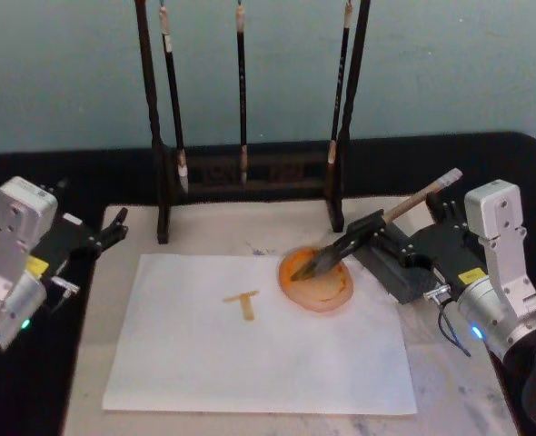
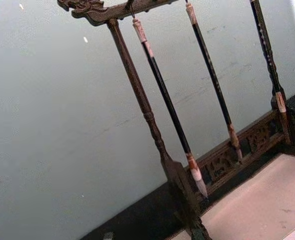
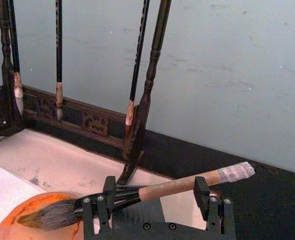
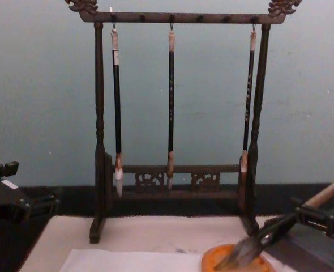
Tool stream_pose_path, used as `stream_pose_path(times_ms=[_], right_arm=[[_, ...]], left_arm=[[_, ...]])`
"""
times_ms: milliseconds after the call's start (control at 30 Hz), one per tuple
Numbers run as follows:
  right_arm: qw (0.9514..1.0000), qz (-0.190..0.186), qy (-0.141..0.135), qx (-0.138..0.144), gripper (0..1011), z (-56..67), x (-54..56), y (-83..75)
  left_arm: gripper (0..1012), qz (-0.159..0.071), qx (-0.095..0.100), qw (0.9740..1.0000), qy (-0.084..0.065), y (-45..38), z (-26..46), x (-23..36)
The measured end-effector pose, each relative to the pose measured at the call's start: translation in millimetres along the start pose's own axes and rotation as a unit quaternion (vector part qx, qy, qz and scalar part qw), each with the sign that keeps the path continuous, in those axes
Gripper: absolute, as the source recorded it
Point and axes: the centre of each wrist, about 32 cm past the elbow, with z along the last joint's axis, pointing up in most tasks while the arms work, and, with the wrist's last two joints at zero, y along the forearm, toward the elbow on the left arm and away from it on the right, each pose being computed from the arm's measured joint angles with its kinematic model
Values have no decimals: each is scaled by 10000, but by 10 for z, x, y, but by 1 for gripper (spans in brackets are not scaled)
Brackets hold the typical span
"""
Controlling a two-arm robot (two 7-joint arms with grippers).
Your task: Pick up the brush from the inkstone, write on the paper, then place the brush back to its original position.
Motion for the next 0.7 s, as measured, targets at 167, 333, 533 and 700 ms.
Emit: stream_pose_path(times_ms=[167, 333, 533, 700], right_arm=[[10000, 2, 3, -2, 1000, 0, 1, 0], [10000, 4, 6, -3, 1000, 0, 0, 0], [10000, 5, 10, -3, 1000, 0, 0, 0], [10000, 5, 11, -3, 1000, 0, 0, 0]], left_arm=[[1010, 0, 0, 10000, 0, 0, 0, 0], [1010, 0, 0, 10000, 0, 0, 0, 0], [1010, 0, 0, 10000, 0, 0, 0, 0], [1010, 0, 0, 10000, 0, 0, 0, 0]])
